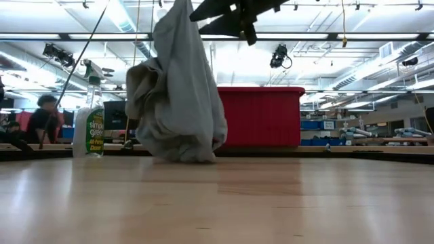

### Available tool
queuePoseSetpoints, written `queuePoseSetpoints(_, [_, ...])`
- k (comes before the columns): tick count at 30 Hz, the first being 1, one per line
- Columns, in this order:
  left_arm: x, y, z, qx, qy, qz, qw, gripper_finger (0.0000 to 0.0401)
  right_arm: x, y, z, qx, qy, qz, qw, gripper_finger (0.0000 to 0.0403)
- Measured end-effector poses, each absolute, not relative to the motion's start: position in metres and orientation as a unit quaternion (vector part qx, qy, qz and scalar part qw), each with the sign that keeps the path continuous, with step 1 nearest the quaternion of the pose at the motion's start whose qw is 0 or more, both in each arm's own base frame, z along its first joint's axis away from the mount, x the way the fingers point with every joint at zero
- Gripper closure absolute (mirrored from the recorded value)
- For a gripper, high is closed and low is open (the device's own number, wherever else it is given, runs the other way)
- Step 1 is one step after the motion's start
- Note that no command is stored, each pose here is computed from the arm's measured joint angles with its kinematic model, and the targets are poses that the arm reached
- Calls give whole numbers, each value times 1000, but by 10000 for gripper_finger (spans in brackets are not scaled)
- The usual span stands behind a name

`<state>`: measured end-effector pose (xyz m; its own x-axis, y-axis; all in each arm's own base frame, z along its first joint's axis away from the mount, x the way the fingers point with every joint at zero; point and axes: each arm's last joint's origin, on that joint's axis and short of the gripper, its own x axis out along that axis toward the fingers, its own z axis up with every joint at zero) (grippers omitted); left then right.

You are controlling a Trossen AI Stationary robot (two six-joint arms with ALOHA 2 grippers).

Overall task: Fold laundry
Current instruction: Fold the gray shirt

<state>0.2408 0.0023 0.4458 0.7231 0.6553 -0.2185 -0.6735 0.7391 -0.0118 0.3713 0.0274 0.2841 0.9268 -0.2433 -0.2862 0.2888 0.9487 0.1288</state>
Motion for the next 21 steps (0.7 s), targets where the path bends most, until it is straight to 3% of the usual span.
queuePoseSetpoints(21, [239,-2,489,4,-60,342,938,401,378,29,311,-134,14,-154,979,213])
